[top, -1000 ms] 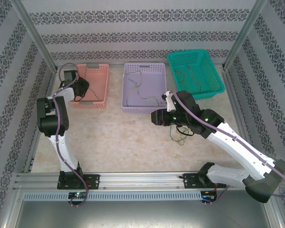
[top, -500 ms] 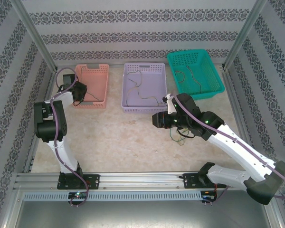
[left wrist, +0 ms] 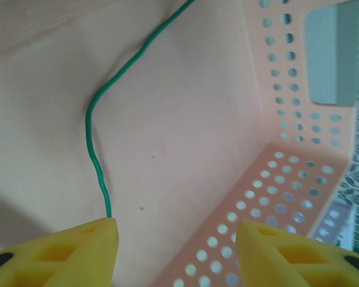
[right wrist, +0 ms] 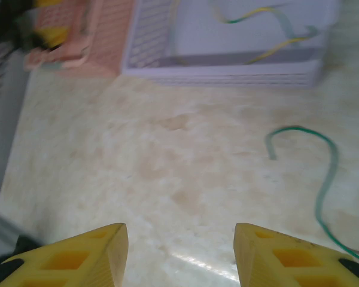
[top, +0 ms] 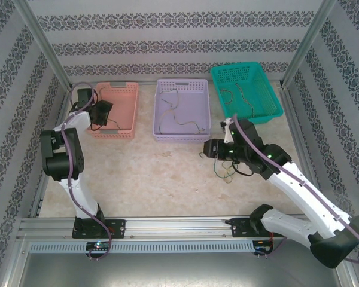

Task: Untangle the cables

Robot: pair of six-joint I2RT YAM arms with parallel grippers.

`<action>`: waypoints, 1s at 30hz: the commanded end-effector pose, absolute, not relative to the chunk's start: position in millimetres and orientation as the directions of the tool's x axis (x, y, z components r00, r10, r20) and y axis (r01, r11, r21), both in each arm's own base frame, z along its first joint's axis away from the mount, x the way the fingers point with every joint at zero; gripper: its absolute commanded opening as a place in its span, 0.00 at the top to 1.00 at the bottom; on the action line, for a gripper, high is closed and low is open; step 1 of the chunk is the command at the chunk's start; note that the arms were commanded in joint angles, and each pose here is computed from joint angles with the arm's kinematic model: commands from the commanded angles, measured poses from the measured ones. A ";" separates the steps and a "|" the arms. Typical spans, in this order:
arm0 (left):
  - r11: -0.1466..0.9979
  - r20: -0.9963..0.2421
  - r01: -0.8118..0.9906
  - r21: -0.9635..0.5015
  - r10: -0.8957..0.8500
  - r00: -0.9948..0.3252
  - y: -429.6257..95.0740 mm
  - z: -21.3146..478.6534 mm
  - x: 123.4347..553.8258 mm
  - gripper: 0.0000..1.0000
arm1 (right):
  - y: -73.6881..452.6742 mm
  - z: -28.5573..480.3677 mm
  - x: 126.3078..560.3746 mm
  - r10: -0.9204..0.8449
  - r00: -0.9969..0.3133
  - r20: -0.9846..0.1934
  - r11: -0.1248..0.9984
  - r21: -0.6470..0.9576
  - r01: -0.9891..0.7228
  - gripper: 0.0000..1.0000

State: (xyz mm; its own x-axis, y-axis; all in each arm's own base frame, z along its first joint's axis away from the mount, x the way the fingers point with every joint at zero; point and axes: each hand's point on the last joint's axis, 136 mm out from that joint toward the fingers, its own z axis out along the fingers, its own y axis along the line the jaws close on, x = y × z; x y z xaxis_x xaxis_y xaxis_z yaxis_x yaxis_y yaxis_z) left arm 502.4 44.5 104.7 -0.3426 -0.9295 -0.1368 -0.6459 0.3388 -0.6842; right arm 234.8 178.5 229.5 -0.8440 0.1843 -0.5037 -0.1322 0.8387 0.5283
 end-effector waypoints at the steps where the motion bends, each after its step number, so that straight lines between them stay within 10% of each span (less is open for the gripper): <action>1: 0.334 -0.159 -0.562 -0.757 -0.928 -0.338 40.8 177.7 501.5 0.42 | 127.0 196.2 234.2 0.425 -0.828 -0.367 0.835 0.511 0.202 0.49; 8: 0.407 -0.171 -0.479 -0.778 -0.870 -0.462 -16.6 229.1 466.6 0.41 | 80.6 124.6 215.6 0.743 -0.662 -0.095 0.613 0.492 0.618 0.50; 18: 0.631 -0.161 -0.335 -0.700 -0.596 -0.787 -164.2 198.3 341.3 0.42 | 90.3 71.4 241.2 0.719 -0.693 -0.050 0.634 0.454 0.626 0.51; 26: 0.639 -0.063 -0.288 -0.713 -0.468 -0.882 -218.5 159.6 288.1 0.43 | 99.0 74.9 249.0 0.635 -0.767 -0.093 0.718 0.438 0.542 1.00; 30: 0.637 -0.078 -0.208 -0.742 -0.390 -0.917 -255.6 162.5 288.6 0.42 | 109.7 108.4 244.5 0.561 -0.810 -0.168 0.773 0.457 0.441 1.00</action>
